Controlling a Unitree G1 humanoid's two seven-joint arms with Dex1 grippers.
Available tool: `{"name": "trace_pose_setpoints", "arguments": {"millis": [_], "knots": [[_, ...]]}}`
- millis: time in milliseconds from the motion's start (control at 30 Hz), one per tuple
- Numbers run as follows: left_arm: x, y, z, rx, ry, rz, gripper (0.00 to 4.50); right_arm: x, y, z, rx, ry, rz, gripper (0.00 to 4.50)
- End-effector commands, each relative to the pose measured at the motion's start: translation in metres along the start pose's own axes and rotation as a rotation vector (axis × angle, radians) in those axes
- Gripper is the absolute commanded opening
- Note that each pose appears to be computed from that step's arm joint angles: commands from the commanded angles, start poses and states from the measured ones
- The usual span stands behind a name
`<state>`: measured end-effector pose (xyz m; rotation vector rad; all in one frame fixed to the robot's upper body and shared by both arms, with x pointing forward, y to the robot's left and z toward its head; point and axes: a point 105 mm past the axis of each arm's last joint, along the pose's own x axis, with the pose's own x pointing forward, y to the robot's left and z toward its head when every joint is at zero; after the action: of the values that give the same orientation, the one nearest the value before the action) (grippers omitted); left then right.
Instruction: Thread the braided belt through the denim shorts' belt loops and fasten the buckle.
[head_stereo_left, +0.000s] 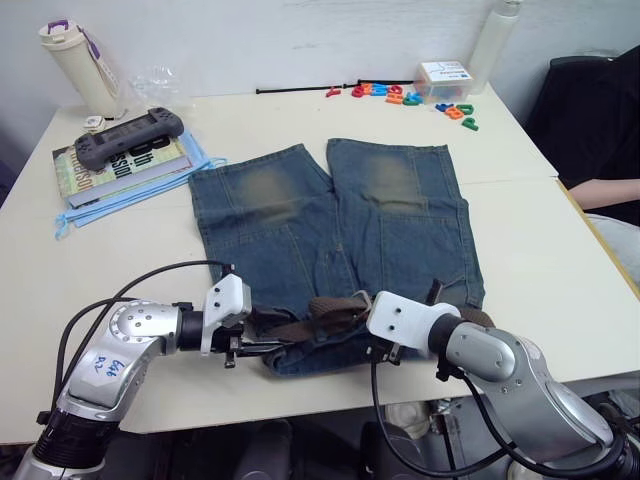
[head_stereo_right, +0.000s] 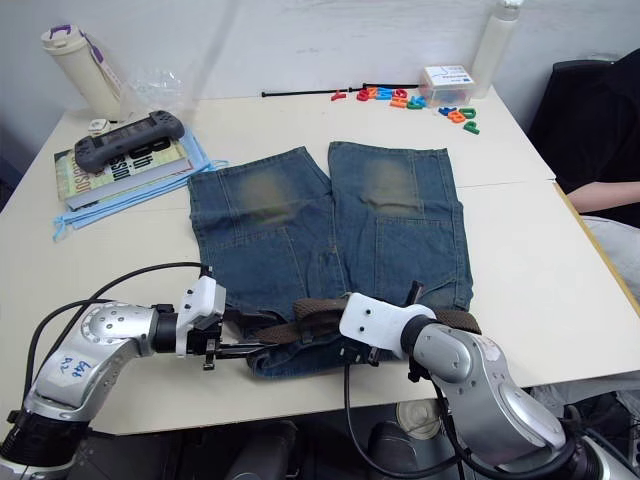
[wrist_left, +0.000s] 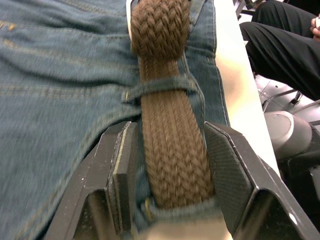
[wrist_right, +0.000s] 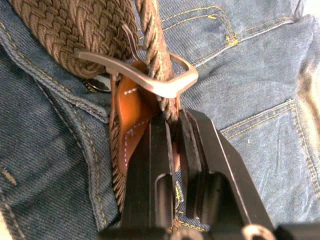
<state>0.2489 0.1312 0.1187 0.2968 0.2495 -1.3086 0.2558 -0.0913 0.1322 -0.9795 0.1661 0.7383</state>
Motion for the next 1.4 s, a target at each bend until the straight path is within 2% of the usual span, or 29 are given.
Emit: {"name": "trace_pose_setpoints", "arguments": {"millis": [33,67,167,200,233,267,333,500,633,800,900,1033,1400], "knots": [[0.005,-0.003,-0.020,0.040,0.105,-0.015,2.37,-0.011,-0.007,0.018,-0.040,-0.072,-0.052,0.00],[0.005,-0.003,-0.023,0.046,0.118,-0.016,2.37,-0.011,-0.007,0.018,-0.039,-0.072,-0.053,0.00],[0.002,-0.001,-0.026,0.049,0.130,-0.019,1.63,-0.011,-0.008,0.018,-0.038,-0.072,-0.058,0.00],[0.002,0.000,-0.026,0.053,0.131,-0.021,1.13,-0.011,-0.009,0.018,-0.037,-0.072,-0.059,0.00],[0.002,0.000,-0.026,0.058,0.132,-0.019,1.00,-0.012,-0.009,0.018,-0.038,-0.071,-0.060,0.00],[0.001,0.001,-0.026,0.055,0.129,-0.015,0.56,-0.012,-0.009,0.018,-0.038,-0.070,-0.060,0.00],[0.000,0.002,-0.027,0.052,0.130,-0.007,0.04,-0.013,-0.009,0.017,-0.038,-0.066,-0.062,0.00],[-0.004,0.005,-0.032,0.065,0.137,0.030,0.04,-0.017,-0.011,0.013,-0.035,-0.049,-0.075,0.00],[-0.009,0.015,-0.033,0.123,0.134,0.130,0.04,-0.025,-0.011,0.005,-0.021,-0.019,-0.090,0.00],[-0.018,0.021,-0.039,0.188,0.128,0.271,0.04,-0.041,-0.013,-0.019,-0.011,0.074,-0.129,0.00],[-0.026,0.021,-0.052,0.152,0.118,0.330,0.04,-0.049,-0.016,-0.031,-0.004,0.122,-0.164,0.00],[-0.043,0.015,-0.081,0.090,0.168,0.359,0.04,-0.062,-0.023,-0.049,-0.011,0.196,-0.209,0.00],[-0.059,0.016,-0.105,-0.039,0.155,0.438,0.04,-0.083,-0.035,-0.086,-0.020,0.358,-0.315,0.00]]}}
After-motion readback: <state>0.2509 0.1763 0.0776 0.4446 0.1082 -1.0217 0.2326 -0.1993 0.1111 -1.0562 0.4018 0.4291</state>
